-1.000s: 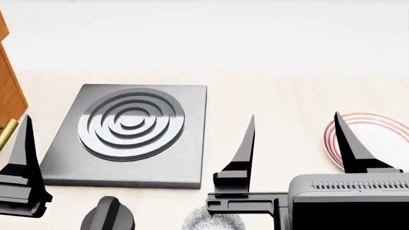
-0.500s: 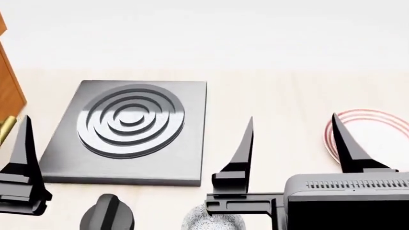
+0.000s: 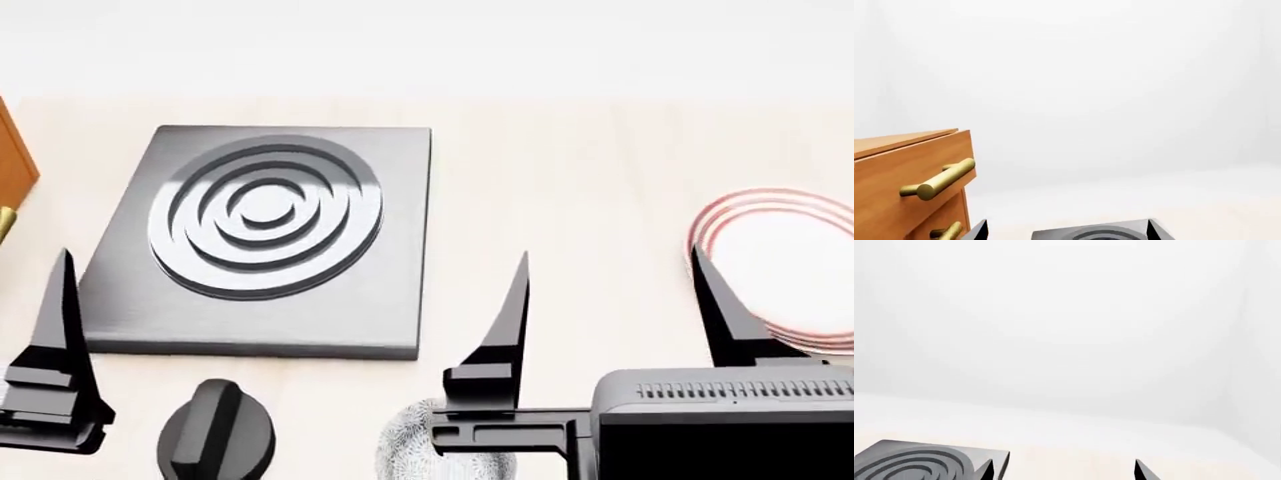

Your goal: Pick the akita bowl next to the ramekin and place it on the plate.

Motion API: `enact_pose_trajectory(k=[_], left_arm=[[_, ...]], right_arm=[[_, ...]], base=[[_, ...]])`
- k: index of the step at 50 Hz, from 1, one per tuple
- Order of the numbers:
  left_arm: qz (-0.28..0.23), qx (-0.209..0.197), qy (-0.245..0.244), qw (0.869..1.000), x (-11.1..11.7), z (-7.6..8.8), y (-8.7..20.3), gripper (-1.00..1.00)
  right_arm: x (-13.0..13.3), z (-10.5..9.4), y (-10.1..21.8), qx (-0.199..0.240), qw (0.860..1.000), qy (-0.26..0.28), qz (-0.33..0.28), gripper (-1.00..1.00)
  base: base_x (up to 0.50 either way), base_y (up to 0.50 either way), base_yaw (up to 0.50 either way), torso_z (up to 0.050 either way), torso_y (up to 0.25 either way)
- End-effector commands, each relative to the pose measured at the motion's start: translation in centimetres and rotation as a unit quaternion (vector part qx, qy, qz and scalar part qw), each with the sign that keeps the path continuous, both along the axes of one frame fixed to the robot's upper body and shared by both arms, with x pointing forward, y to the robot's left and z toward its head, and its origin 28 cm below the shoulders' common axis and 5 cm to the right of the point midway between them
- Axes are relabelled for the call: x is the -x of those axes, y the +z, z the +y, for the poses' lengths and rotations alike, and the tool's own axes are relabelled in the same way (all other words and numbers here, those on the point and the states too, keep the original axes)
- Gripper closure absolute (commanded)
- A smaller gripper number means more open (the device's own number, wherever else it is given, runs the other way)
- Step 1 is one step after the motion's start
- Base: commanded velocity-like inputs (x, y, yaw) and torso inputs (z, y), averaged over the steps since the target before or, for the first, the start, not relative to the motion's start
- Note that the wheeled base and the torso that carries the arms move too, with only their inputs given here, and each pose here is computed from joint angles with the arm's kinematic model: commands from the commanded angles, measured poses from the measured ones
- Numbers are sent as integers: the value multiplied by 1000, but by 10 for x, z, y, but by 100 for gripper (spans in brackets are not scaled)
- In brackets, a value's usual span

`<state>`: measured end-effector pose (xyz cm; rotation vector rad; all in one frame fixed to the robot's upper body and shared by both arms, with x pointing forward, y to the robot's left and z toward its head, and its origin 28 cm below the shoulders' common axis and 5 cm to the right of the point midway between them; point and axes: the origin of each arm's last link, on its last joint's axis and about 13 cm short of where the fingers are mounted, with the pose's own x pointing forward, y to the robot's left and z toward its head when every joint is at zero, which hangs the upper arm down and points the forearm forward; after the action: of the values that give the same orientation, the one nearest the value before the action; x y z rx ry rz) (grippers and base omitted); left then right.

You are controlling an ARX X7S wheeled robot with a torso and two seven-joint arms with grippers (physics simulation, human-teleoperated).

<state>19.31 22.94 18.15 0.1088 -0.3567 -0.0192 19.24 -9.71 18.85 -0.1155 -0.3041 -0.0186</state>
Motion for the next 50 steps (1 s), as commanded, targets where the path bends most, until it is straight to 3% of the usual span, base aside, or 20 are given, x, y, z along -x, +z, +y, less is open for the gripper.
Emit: enact_pose_trajectory(k=[1, 50], left_arm=[[3, -1, -1, 1000, 0, 0, -1, -100], [10, -4, -2, 1000, -2, -1, -6, -100]], right_arm=[[-1, -1, -2, 0, 1000, -1, 2, -100], [-2, -1, -9, -3, 1000, -2, 11, -100]], base=[[0, 0, 0, -2, -90], [0, 0, 0, -3, -90]])
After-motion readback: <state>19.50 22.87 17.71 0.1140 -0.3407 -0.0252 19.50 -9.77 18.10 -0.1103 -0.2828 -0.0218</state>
